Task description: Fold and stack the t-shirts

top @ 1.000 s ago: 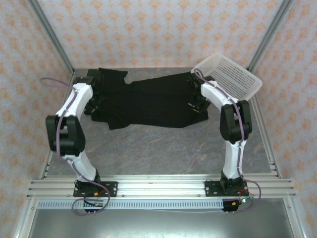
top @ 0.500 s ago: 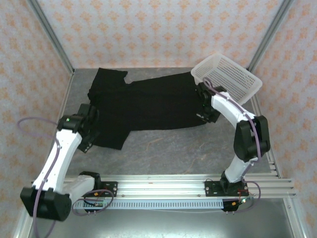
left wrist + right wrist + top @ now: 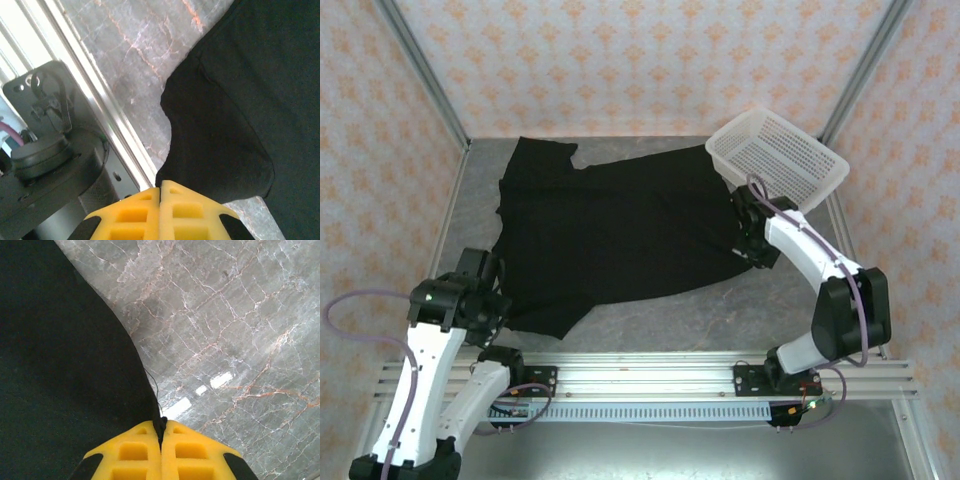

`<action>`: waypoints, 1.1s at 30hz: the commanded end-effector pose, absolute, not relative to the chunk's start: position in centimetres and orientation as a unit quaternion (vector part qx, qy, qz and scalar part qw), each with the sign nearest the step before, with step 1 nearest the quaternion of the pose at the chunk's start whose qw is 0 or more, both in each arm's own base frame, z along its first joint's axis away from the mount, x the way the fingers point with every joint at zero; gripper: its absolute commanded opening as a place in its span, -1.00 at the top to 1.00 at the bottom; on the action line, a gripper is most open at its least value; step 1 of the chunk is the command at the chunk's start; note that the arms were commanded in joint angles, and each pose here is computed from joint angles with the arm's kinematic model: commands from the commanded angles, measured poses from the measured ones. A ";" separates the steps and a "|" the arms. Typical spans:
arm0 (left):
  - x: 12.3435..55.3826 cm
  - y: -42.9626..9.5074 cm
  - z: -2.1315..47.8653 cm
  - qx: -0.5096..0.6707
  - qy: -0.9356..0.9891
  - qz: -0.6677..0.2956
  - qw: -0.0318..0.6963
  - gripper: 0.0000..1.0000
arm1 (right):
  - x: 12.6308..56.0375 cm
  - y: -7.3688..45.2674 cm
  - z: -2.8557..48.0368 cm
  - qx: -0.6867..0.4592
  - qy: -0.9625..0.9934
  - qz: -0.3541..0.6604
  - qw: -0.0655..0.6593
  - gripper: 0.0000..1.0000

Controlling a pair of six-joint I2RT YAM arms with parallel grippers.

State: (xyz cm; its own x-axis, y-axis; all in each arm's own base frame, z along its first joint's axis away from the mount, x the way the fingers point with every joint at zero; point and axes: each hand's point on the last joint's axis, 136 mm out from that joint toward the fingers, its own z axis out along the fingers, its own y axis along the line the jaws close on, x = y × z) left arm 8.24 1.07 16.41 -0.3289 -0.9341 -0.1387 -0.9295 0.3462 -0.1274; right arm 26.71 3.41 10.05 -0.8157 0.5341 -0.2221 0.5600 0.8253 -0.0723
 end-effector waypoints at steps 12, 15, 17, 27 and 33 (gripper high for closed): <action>3.6 0.8 17.0 -0.555 0.831 0.009 0.040 1.00 | 20.2 0.1 10.6 0.296 0.944 -0.111 0.098 1.00; 4.7 0.8 16.6 -0.550 0.834 0.010 0.044 1.00 | 20.3 0.9 9.4 0.296 0.947 -0.093 0.086 1.00; 6.2 0.3 15.9 -0.552 0.832 -0.003 0.048 1.00 | 20.7 1.2 8.7 0.295 0.948 -0.090 0.075 1.00; 14.6 2.7 18.4 -0.533 0.834 0.053 0.133 1.00 | 22.7 0.2 8.3 0.318 0.938 -0.124 0.062 1.00; 17.8 3.6 18.6 -0.515 0.839 0.086 0.154 1.00 | 24.2 0.2 8.2 0.340 0.933 -0.111 0.045 1.00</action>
State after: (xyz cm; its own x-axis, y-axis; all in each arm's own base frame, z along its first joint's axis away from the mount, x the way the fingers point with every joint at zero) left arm 16.08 2.23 17.70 -0.4101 -0.8792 -0.2424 -0.9037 0.4276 -0.0222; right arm 23.67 0.65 7.87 -0.7839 0.6000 -0.1596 0.6203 0.7675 -0.1615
